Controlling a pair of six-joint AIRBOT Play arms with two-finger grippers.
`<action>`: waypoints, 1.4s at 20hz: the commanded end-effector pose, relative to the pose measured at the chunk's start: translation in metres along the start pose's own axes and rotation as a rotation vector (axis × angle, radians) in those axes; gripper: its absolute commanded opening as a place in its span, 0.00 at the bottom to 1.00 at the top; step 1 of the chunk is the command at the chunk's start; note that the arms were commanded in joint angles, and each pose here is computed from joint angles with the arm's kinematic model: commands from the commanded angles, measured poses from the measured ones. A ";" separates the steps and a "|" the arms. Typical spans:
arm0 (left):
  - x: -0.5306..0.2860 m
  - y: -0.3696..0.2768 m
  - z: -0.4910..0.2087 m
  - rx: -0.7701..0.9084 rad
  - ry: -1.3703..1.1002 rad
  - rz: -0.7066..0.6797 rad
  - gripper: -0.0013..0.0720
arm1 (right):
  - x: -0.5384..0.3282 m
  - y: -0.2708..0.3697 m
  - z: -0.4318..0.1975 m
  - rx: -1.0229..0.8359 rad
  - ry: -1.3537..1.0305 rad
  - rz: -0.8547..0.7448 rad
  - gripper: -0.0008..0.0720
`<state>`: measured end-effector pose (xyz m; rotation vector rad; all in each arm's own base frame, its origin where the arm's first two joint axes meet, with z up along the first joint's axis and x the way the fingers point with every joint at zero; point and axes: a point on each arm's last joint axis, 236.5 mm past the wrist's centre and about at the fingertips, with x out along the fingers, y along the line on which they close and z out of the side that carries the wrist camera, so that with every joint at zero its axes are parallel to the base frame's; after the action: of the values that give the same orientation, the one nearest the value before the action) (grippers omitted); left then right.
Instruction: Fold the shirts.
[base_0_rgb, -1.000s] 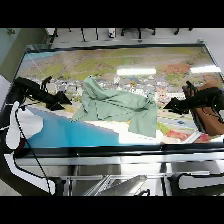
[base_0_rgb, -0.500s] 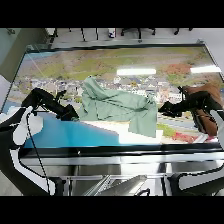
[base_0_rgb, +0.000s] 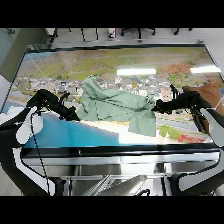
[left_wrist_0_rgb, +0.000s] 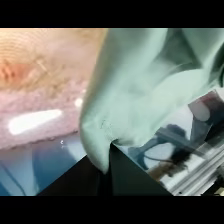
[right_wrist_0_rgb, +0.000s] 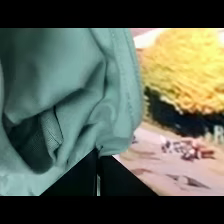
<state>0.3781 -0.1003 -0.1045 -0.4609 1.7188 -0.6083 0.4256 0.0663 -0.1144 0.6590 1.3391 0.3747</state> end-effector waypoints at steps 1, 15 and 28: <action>-0.040 -0.065 0.012 0.098 -0.132 -0.123 0.04 | -0.022 0.062 0.017 -0.077 -0.037 0.123 0.03; -0.527 -0.447 -0.353 0.931 -2.066 0.184 0.04 | -0.641 0.460 -0.173 -1.080 -1.765 -0.051 0.03; -0.294 -0.228 0.082 0.413 -1.156 0.168 0.04 | -0.297 0.260 0.134 -0.583 -0.828 0.020 0.03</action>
<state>0.4496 -0.0996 0.3770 -0.2231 0.2425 -0.4133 0.4533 0.0500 0.4101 0.2148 0.1561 0.4426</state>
